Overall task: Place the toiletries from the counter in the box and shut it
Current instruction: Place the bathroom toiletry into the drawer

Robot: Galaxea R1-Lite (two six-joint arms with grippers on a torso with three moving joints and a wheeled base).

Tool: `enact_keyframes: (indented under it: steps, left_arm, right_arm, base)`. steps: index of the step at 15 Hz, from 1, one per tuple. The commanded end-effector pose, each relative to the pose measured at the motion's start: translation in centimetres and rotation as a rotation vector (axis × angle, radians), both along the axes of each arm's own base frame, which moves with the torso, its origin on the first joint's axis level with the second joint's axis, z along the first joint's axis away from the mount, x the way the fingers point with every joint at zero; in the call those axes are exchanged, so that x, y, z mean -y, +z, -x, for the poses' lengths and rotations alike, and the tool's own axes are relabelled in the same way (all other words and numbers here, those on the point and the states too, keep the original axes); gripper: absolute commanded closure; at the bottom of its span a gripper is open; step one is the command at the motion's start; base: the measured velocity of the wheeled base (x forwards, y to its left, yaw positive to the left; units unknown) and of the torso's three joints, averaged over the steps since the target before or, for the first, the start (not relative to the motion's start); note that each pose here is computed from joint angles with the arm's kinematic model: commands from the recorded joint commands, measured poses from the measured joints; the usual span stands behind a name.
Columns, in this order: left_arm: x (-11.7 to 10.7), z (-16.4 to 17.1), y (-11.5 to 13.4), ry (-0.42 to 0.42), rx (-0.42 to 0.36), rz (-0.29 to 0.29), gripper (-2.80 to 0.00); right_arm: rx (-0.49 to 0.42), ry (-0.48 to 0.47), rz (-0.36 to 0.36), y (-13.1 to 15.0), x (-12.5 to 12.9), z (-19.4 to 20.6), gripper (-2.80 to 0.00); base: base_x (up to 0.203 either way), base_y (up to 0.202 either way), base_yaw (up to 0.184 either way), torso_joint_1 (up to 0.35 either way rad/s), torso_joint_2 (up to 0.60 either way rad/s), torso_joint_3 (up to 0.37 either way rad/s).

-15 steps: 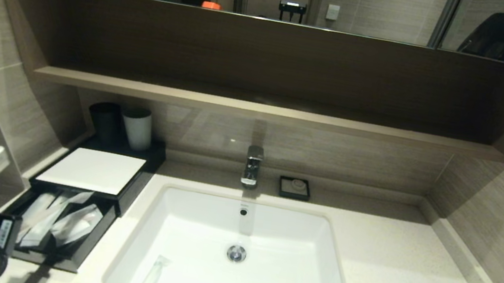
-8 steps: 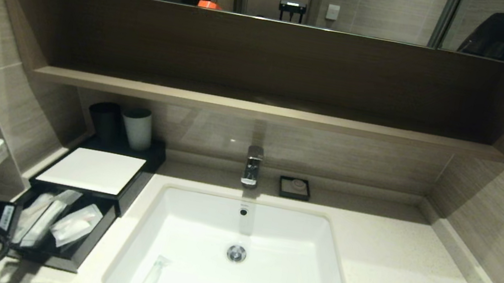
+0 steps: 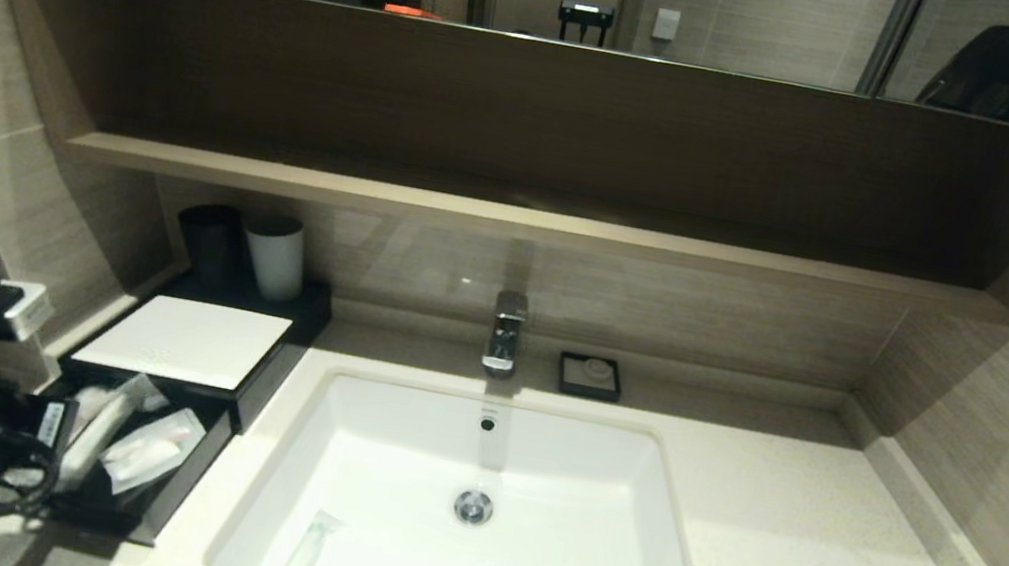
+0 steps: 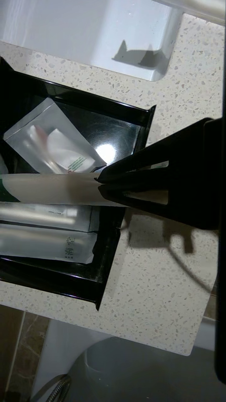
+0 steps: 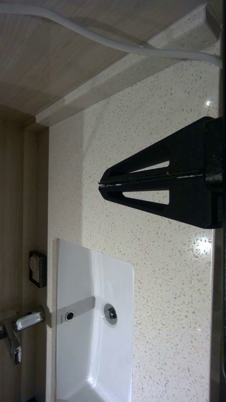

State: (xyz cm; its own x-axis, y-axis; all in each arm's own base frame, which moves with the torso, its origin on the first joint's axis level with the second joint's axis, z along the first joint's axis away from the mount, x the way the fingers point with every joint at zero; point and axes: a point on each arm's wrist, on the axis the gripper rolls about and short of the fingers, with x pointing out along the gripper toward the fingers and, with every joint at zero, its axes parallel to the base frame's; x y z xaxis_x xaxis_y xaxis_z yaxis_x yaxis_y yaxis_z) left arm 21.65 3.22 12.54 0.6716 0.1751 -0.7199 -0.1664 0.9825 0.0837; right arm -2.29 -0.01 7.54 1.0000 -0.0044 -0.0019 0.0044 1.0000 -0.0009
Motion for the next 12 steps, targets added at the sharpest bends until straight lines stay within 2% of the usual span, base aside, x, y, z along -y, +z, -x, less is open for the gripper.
enact_keyframes:
  steps: [1,12]
  left_arm:
    - [-0.2,-1.0,-1.1,0.003,-0.026,0.003,0.0]
    - [-0.4,-3.0,-3.0,-0.018,-0.065,0.032,0.0]
  right_arm:
    - [-0.001,0.0,0.001,0.0,0.0,0.0,0.0]
    - [-0.001,0.0,0.0,0.0,0.0,0.0,0.0]
  base:
    - [0.0,0.0,0.0,0.0,0.0,0.0]
    - [0.0,0.0,0.0,0.0,0.0,0.0]
